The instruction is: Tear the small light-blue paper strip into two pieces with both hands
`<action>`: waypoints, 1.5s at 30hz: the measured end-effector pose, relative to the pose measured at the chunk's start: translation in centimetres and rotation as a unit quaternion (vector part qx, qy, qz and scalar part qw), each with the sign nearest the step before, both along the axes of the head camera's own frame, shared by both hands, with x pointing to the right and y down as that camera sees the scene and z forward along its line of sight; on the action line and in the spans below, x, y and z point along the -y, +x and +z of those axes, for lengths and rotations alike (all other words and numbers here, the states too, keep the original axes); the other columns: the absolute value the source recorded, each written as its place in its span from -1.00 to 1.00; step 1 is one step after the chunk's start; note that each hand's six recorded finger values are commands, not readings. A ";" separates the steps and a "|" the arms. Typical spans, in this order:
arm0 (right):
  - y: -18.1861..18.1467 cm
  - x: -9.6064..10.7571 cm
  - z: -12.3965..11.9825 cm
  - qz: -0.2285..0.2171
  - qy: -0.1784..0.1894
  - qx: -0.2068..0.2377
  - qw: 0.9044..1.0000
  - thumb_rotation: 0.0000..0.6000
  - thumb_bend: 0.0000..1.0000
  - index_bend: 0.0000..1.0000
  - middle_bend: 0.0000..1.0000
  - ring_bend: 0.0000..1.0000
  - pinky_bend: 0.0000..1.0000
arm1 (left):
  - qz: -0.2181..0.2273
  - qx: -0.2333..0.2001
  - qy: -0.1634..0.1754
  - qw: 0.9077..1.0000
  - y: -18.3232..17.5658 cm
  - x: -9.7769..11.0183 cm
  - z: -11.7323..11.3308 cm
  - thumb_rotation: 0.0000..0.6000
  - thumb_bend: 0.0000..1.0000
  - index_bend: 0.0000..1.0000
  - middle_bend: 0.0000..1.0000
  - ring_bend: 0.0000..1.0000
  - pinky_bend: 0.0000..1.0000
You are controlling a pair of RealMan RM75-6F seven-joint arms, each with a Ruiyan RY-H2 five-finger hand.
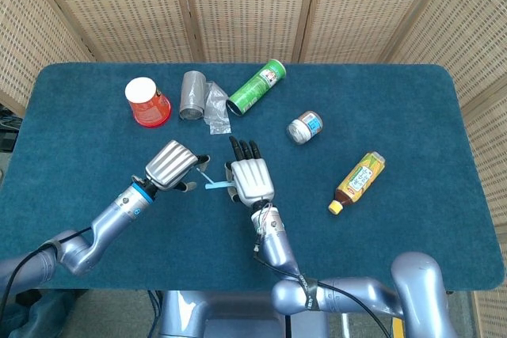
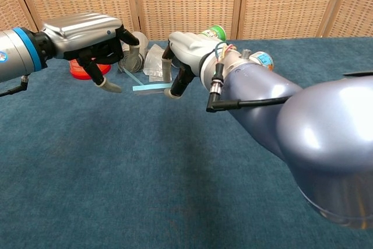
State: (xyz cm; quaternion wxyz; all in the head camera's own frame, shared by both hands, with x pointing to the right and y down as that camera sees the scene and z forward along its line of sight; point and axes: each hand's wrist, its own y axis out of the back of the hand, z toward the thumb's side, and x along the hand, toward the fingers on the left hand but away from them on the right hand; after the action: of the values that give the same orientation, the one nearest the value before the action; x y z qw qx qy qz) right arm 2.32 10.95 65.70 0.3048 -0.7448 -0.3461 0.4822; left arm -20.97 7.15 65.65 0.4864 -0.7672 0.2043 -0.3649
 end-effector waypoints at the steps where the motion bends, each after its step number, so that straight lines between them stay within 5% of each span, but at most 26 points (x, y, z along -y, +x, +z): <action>1: 0.0 0.0 0.0 0.000 0.000 -0.001 1.000 1.00 0.29 0.25 -1.00 -1.00 -1.00 | -0.001 -0.001 -0.001 1.000 0.0 0.0 0.0 1.00 -0.66 0.13 0.85 0.74 0.74; 21: 0.0 0.0 -0.1 -0.004 -0.002 0.000 1.000 1.00 0.29 0.25 -1.00 -1.00 -1.00 | 0.000 -0.008 0.001 1.000 1.0 0.0 0.4 1.00 -0.25 0.23 0.86 0.74 0.74; 34: 0.3 0.3 -0.3 -0.002 -0.001 0.001 1.000 1.00 0.29 0.25 -1.00 -1.00 -1.00 | -0.001 -0.004 0.001 1.000 1.2 -0.1 0.6 1.00 0.00 0.55 0.87 0.74 0.74; 45: 1.4 0.8 -0.1 0.003 0.005 -0.005 1.000 1.00 0.29 0.25 -1.00 -1.00 -1.00 | -0.020 0.011 0.000 1.000 -0.6 0.6 1.1 1.00 0.10 0.61 0.88 0.74 0.74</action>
State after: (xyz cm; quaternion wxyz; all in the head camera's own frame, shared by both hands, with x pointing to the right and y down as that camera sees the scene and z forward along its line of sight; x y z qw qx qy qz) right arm 3.72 10.13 65.64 0.3088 -0.7399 -0.3490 0.4852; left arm -21.62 6.59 66.79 0.4813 -0.7590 0.2145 -0.3825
